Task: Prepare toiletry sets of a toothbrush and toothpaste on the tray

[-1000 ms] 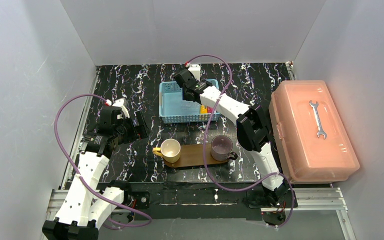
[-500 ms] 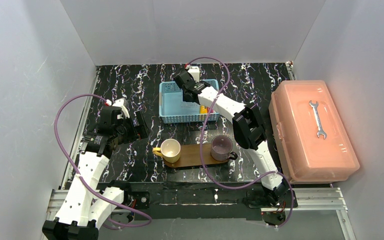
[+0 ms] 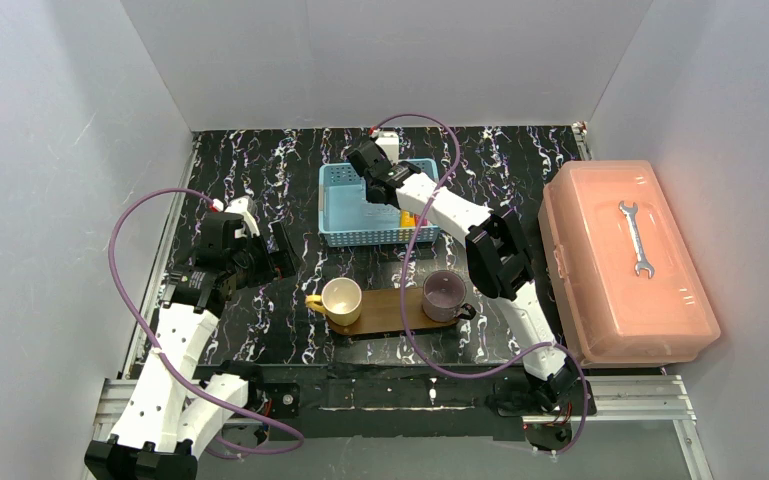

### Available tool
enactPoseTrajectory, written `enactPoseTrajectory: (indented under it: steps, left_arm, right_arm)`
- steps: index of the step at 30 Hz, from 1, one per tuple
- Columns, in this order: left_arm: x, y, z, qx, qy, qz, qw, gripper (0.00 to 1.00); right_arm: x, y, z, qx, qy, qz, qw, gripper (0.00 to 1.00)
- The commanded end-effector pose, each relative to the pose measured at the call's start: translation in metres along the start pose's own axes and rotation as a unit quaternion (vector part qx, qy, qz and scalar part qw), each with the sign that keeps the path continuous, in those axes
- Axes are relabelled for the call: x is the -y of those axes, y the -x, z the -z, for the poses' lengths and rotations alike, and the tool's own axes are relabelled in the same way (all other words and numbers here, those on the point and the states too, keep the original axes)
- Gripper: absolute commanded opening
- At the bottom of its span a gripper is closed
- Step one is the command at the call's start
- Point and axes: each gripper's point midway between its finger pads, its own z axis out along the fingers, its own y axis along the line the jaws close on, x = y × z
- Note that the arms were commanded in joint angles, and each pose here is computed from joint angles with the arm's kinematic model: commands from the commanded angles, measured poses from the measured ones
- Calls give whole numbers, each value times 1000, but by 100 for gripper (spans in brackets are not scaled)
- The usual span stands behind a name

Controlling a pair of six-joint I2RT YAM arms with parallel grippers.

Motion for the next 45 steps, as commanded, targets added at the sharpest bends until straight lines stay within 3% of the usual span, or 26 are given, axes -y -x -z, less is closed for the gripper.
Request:
enactPoseTrajectory:
  steps: [1, 14, 25, 33, 45]
  left_arm:
    - [-3, -4, 2, -5, 6, -1, 1000, 99]
    - [-5, -5, 0, -7, 11, -1, 1000, 99]
    - [-7, -4, -1, -6, 18, -2, 1000, 99]
    - [-8, -5, -1, -5, 20, -2, 1000, 99]
    - [-10, -3, 2, 3, 23, -2, 1000, 99]
  right_arm:
    - [-2, 43, 20, 49, 10, -24, 998, 1]
    - [6, 84, 71, 99, 28, -33, 994, 1]
    - [10, 94, 110, 115, 42, -25, 992, 1]
    - [13, 84, 154, 114, 49, -6, 992, 1]
    - [18, 33, 216, 104, 64, 8, 992, 1]
